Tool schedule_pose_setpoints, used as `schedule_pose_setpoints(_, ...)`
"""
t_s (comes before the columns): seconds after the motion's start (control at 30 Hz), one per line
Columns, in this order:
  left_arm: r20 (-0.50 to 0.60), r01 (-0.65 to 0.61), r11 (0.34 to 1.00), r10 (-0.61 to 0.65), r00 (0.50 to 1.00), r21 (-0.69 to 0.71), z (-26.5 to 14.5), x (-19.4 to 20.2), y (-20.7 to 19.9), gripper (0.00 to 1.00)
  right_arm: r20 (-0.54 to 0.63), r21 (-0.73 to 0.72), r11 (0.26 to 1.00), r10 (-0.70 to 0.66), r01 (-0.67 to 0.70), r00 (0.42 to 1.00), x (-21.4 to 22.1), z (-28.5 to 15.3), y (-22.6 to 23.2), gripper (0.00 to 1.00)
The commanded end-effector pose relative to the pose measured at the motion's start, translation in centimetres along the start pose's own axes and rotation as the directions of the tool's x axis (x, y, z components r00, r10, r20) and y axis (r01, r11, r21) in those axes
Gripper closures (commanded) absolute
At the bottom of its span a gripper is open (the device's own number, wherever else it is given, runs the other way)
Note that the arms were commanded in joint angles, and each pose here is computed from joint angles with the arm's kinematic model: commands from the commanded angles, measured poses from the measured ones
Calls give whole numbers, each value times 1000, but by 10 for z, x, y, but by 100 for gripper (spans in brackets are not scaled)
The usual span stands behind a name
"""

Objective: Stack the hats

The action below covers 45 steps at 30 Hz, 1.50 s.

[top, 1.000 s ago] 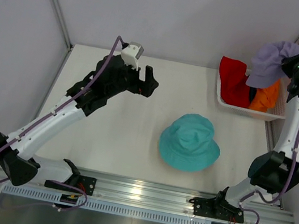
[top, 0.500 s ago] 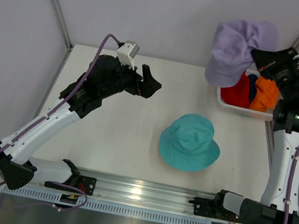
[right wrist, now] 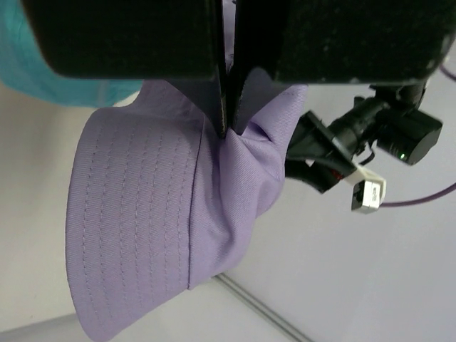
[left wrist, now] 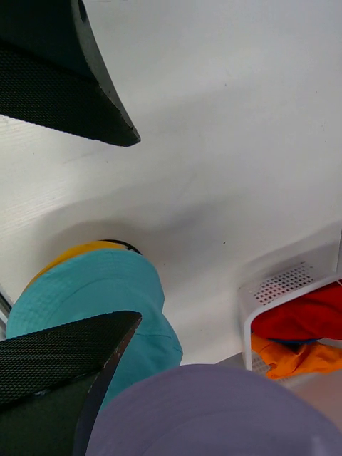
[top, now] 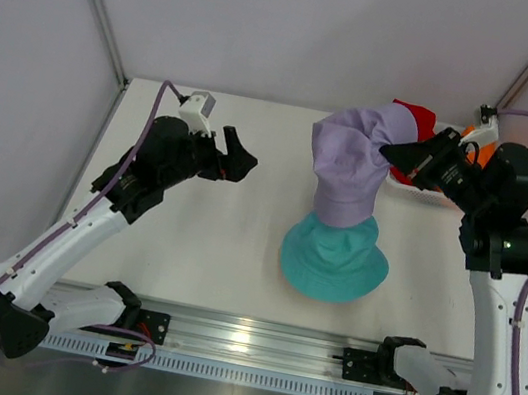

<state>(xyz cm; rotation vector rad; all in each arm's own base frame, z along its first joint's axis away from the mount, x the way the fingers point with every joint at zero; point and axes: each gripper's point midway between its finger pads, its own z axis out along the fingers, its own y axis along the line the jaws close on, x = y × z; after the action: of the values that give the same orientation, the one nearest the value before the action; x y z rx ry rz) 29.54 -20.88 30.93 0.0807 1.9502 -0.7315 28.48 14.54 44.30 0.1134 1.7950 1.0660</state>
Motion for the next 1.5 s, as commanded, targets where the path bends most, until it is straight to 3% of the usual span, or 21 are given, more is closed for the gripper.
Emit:
schedule_pose_setpoints(0.0, 36, 24, 1000, -23, 999, -13, -6, -7, 7, 0, -104, -9, 997, 75, -77, 992, 35, -19, 7, 100)
schedule_pose_setpoints(0.23, -18, 62, 998, -61, 998, 20, 7, 10, 5, 0, -158, 42, 990, 143, -138, 977, 77, -46, -4, 100)
schedule_pose_setpoints(0.47, -60, 88, 995, -85, 995, 53, 18, 21, 1, 1, -191, 87, 987, 147, -133, 970, 111, -38, -42, 100)
schedule_pose_setpoints(0.53, -61, 88, 994, -85, 995, 57, 18, 21, 0, 1, -204, 110, 986, 147, -126, 968, 114, -37, -49, 93)
schedule_pose_setpoints(0.57, -59, 88, 994, -84, 995, 63, 18, 23, 0, 0, -213, 115, 987, 131, -108, 968, 115, -37, -51, 84)
schedule_pose_setpoints(0.67, -66, 99, 989, -92, 994, 111, 21, 27, -6, 0, -255, 144, 987, 108, -72, 961, 119, -37, -58, 67)
schedule_pose_setpoints(0.77, -115, 132, 965, -108, 987, 227, 23, 38, -26, 2, -274, 195, 981, 76, -22, 959, 117, -42, -65, 58)
schedule_pose_setpoints(0.87, -138, 129, 915, -81, 987, 381, 18, 40, -60, 8, -256, 225, 974, 47, 13, 966, 109, -50, -63, 55)
schedule_pose_setpoints(0.93, -80, 40, 870, -1, 997, 492, 7, 36, -91, 9, -239, 241, 970, 35, 24, 970, 105, -53, -63, 53)
schedule_pose_setpoints(1.0, -3, -79, 829, 97, 995, 553, -5, 32, -118, 8, -224, 270, 962, 32, 31, 974, 101, -58, -64, 40)
schedule_pose_setpoints(1.1, 6, -147, 791, 178, 984, 593, -6, 39, -136, 8, -189, 361, 931, 29, 42, 982, 94, -66, -77, 32)
schedule_pose_setpoints(1.23, -82, -93, 773, 184, 980, 627, 6, 61, -143, 11, -171, 412, 911, 90, -12, 981, 103, -63, -95, 31)
schedule_pose_setpoints(1.47, -96, -106, 799, 200, 975, 592, 11, 71, -143, 14, -93, 318, 933, 204, -166, 974, 107, -35, -96, 37)
